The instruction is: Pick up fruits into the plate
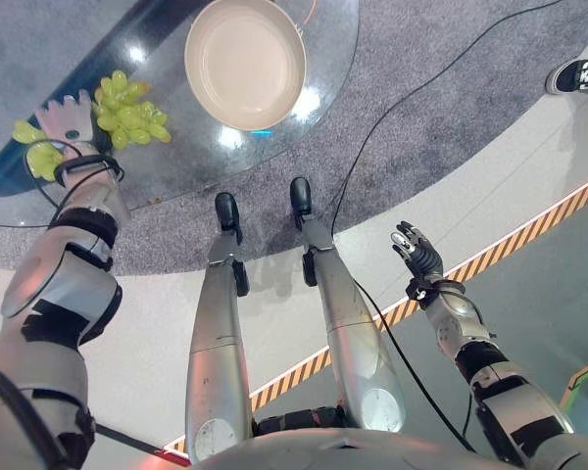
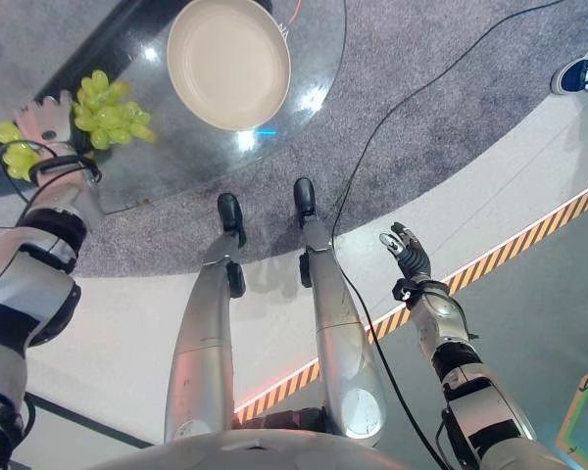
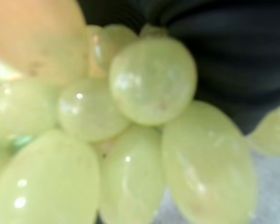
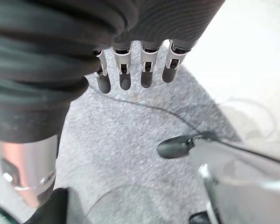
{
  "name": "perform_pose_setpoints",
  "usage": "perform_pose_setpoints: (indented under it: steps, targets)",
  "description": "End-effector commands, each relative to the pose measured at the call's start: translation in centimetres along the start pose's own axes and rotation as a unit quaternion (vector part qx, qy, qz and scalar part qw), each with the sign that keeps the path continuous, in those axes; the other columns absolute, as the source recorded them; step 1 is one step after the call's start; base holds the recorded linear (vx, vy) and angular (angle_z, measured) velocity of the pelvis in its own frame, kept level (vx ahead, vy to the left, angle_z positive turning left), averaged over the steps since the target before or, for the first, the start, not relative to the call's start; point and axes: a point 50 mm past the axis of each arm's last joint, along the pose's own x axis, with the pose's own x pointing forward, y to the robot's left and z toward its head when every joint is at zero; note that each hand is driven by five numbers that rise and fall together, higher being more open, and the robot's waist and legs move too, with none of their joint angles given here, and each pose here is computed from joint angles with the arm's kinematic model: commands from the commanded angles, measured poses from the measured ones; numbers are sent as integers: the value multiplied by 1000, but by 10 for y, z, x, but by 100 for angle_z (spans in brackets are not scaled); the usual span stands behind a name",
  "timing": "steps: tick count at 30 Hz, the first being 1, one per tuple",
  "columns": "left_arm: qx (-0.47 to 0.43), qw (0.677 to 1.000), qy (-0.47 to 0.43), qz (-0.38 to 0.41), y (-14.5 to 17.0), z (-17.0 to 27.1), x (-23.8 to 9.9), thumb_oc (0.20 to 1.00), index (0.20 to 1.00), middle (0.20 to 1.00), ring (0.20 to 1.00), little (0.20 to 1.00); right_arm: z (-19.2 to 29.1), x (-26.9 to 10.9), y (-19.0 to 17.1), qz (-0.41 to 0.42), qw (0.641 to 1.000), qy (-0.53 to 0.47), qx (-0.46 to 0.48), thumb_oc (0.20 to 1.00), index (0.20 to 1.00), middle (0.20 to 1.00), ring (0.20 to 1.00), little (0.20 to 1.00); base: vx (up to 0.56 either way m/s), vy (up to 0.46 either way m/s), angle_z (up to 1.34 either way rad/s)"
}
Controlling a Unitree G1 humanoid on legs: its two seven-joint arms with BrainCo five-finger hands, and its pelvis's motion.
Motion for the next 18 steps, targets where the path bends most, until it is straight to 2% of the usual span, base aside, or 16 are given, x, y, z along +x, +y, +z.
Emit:
perform_pose_setpoints:
  steps: [1,10,16,18]
  targets:
    - [-29,999,13,-35,-28,-11,-16,200,200,200,200,200,-4,-13,-9,2,1000,-9,-7,1000,1000,1000,1000,1000,0,0,0]
    - [-145,988,-16,-47,-35,-8,-25,200,200,200,200,200,1,-14,-16,-6,1000,-23,-10,1000,1000,1000,1000,1000,37,4,7]
    - [-217,973,-58,-56,-26,0,-28,200,200,200,200,200,7,-15,-16,-6,999,-38,-8,1000,1000,1000,1000,1000,72,-25,16]
    - [-255,960,-84,-83,-31,3,-37,200,200,200,200,200,7,-18,-15,-2,999,-40,-8,1000,1000,1000,1000,1000,107,-27,15]
